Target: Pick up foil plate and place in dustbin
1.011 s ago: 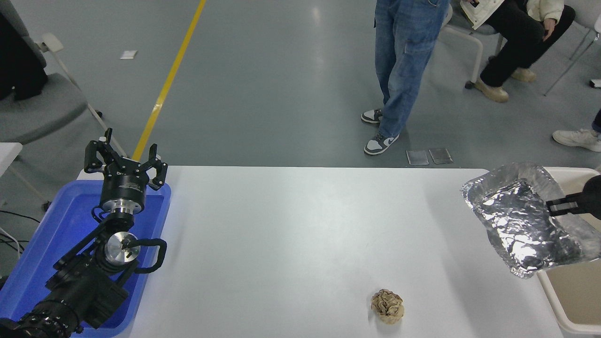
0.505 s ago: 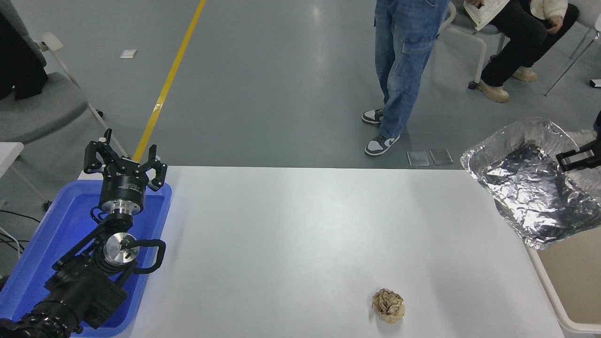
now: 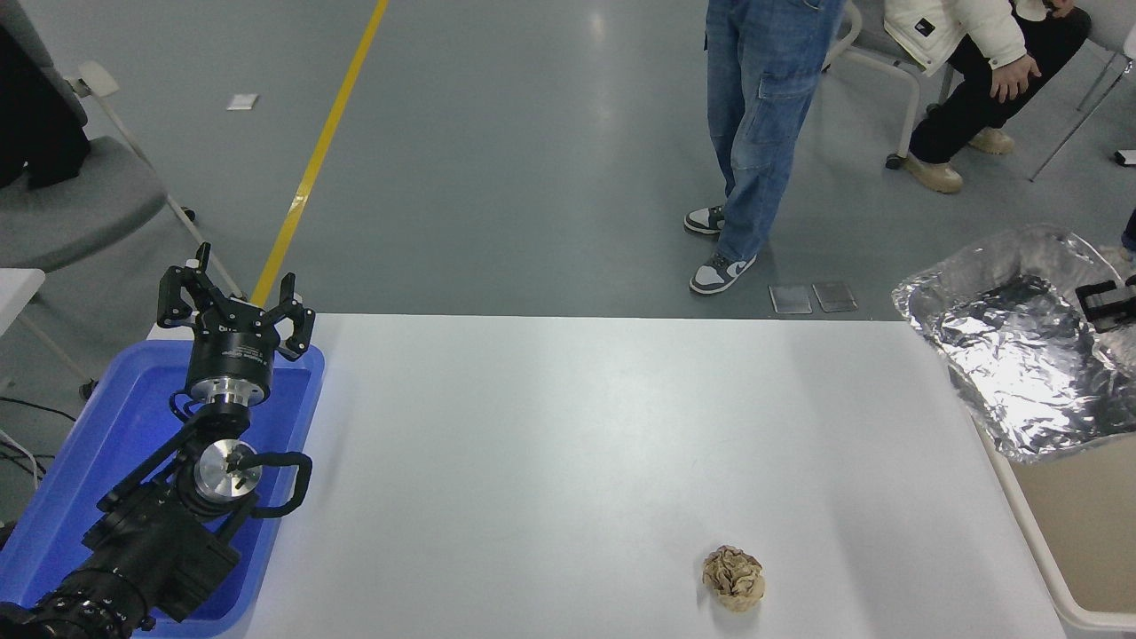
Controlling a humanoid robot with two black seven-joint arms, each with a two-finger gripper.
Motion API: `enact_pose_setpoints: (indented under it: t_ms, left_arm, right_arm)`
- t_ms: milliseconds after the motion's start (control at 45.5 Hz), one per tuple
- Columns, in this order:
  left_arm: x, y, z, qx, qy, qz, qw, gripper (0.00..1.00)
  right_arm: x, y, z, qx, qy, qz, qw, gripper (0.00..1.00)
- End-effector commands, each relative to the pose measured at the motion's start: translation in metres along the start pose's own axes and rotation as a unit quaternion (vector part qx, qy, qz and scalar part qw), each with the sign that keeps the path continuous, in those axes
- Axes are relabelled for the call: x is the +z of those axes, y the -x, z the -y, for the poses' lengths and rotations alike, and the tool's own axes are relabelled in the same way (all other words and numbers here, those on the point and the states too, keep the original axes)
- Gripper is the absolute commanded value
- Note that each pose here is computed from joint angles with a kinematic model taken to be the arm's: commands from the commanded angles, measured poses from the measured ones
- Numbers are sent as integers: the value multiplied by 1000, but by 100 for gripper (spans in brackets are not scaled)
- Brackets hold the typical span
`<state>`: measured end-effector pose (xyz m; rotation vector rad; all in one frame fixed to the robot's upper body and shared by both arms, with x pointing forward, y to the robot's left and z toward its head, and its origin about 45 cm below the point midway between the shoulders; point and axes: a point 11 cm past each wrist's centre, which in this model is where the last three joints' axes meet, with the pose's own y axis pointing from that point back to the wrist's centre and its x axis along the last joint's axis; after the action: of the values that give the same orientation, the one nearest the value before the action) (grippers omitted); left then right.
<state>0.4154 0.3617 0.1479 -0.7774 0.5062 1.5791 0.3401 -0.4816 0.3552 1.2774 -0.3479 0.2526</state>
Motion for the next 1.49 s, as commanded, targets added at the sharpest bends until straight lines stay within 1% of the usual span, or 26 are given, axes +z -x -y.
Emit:
enact_pose_setpoints:
  t_ms: [0, 154, 286, 374, 462, 571, 681, 835, 967, 1011, 1033, 1055, 1077, 1099, 1143, 1297, 1473]
  left_arm:
    - [0, 0, 0, 0, 0, 0, 1000, 99]
    - [0, -1, 0, 1, 0, 0, 1000, 99]
    - [0, -1, 0, 1, 0, 0, 1000, 99]
    - [0, -1, 0, 1, 1, 0, 1000, 99]
    - [1, -1, 0, 2, 2, -1, 1000, 99]
    - [1, -1, 0, 2, 2, -1, 1000, 99]
    - [1, -1, 0, 2, 2, -1, 1000, 99]
    - [1, -1, 0, 2, 2, -1, 1000, 99]
    - [1, -1, 0, 2, 2, -1, 1000, 99]
    - [1, -1, 0, 2, 2, -1, 1000, 99]
    - [0, 0, 0, 2, 1, -2, 1000, 99]
    - [0, 0, 0, 2, 1, -2, 1000, 99]
    - [1, -1, 0, 2, 2, -1, 1000, 99]
    - [0, 0, 0, 1, 2, -2, 1000, 99]
    - [1, -1, 0, 2, 2, -1, 1000, 99]
    - [1, -1, 0, 2, 2, -1, 1000, 99]
    - [1, -1, 0, 2, 2, -1, 1000, 99]
  right_arm:
    - [87, 30, 46, 1, 68, 91, 994, 0]
    - [129, 58, 87, 10, 110, 124, 986, 0]
    - [144, 75, 118, 34, 123, 152, 980, 0]
    - [136, 84, 138, 48, 118, 162, 979, 0]
    - [137, 95, 154, 70, 127, 164, 976, 0]
    - [112, 97, 178, 113, 100, 191, 970, 0]
    - [108, 125, 196, 119, 100, 218, 964, 0]
    - [92, 122, 207, 137, 81, 246, 956, 0]
    - [94, 139, 213, 135, 80, 283, 946, 0]
    - [93, 139, 213, 137, 77, 288, 945, 0]
    - [93, 138, 213, 138, 77, 291, 944, 2]
    - [91, 138, 214, 139, 74, 293, 943, 11]
    - [90, 138, 214, 139, 73, 296, 942, 22]
    - [89, 139, 215, 139, 71, 300, 941, 44]
    - [87, 141, 217, 138, 66, 310, 939, 100]
    - [85, 144, 218, 137, 57, 334, 931, 100]
    - [81, 142, 218, 136, 45, 334, 932, 100]
